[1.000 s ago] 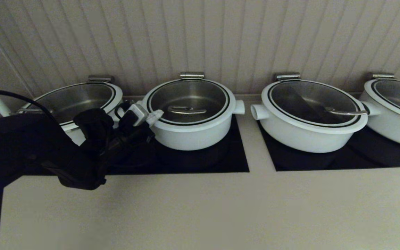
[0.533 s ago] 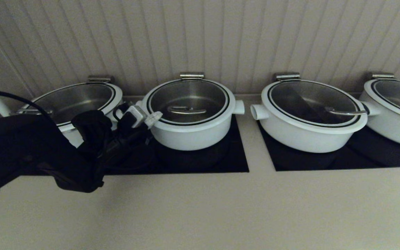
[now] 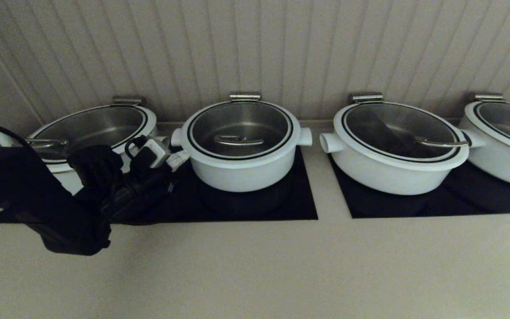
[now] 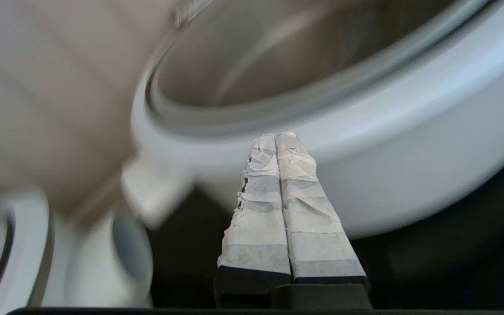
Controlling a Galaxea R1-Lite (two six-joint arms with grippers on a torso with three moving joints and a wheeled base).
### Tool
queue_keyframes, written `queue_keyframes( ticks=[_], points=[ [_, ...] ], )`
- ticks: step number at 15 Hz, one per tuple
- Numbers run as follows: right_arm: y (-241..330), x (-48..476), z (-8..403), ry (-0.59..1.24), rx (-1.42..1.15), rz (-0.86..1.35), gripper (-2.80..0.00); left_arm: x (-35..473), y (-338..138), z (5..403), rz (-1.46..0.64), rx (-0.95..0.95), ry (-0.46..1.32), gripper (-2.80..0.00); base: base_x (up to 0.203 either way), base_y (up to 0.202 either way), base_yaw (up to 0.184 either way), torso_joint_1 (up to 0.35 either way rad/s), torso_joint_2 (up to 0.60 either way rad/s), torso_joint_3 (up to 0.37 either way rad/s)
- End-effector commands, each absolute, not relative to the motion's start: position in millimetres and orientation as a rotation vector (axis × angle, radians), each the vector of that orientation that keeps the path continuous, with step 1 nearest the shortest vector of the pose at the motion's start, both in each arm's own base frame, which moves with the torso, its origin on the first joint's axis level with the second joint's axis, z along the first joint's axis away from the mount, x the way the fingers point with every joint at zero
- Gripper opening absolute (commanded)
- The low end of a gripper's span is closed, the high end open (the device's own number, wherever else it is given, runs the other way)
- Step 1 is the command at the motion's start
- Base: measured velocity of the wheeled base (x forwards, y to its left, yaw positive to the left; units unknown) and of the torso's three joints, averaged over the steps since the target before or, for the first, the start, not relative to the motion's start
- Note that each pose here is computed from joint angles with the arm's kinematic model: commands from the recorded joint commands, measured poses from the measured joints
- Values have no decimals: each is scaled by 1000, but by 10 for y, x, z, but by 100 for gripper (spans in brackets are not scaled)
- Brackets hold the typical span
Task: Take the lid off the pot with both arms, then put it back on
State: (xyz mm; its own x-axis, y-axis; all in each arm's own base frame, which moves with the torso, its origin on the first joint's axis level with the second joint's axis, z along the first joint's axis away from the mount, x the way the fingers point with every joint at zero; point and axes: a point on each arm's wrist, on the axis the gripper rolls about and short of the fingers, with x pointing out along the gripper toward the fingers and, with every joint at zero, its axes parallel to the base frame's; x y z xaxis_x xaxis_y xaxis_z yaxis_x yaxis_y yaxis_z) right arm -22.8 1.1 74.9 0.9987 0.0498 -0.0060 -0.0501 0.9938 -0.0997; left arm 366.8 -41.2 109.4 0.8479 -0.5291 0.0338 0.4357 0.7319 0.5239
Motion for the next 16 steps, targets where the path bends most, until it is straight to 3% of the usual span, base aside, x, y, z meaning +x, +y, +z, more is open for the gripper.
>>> queue_keyframes(
  ticks=[1, 10, 13, 16],
  points=[
    [11, -228, 749, 4, -101, 51, -280, 3515, -369, 1339, -509, 542, -251, -280, 0, 0, 0, 0, 0, 0],
    [11, -227, 749, 5, -101, 51, -280, 2518, -274, 2094, -402, 568, -419, -280, 0, 0, 0, 0, 0, 0],
    [11, -227, 749, 5, -101, 51, -280, 1977, -214, 1995, -316, 520, -355, -280, 0, 0, 0, 0, 0, 0],
    [11, -227, 749, 5, -101, 51, -280, 1488, -127, 1688, -129, 368, -182, -280, 0, 0, 0, 0, 0, 0]
  ],
)
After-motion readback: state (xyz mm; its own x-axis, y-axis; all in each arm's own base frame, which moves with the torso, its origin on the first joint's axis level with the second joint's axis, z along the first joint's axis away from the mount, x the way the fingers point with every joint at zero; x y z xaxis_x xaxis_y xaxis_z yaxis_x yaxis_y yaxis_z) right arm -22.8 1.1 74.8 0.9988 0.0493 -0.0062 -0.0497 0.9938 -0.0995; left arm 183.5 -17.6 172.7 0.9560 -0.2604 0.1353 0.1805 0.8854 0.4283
